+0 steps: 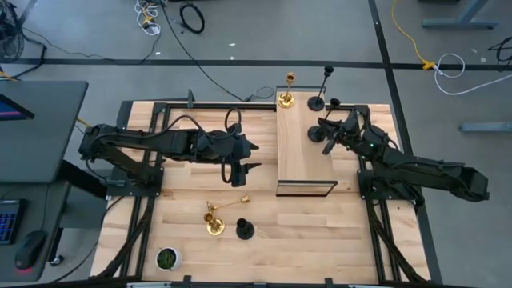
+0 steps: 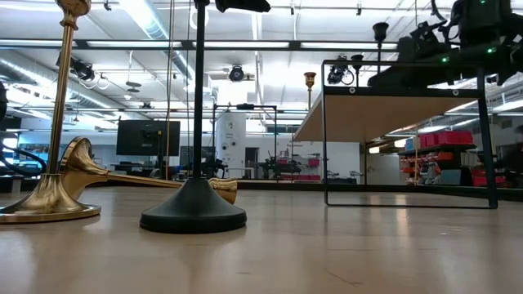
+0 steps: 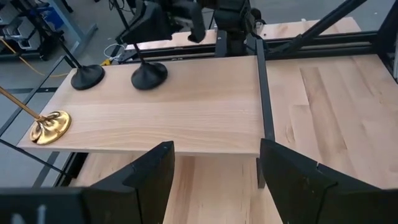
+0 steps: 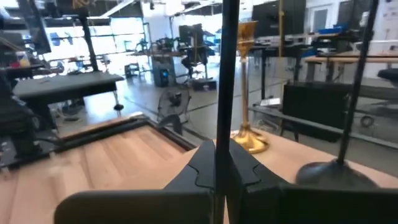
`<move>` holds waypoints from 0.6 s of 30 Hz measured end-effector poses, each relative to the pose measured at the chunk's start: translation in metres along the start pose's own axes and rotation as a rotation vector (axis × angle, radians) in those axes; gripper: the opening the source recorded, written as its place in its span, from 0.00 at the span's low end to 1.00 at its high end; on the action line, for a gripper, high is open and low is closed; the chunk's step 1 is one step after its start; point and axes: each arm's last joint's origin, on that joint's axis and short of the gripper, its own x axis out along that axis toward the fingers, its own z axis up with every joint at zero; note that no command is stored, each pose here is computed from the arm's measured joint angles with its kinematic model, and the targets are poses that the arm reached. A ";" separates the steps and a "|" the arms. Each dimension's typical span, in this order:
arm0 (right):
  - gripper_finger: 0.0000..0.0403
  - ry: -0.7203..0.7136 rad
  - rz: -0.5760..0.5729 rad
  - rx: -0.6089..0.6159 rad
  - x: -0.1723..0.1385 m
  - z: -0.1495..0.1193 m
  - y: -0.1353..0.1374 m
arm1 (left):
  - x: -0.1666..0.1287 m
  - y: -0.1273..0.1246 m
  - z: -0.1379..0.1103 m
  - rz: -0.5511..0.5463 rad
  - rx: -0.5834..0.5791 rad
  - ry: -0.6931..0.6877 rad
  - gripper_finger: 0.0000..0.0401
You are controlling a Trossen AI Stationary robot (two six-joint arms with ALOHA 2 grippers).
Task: Pick & Place candle stick holders
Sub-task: Put the top black candleholder on the shelf aligned with the other black candleholder
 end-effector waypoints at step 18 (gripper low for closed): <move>0.00 0.093 0.065 -0.028 0.002 0.009 0.003 | 0.000 0.001 0.000 0.002 -0.001 0.001 0.59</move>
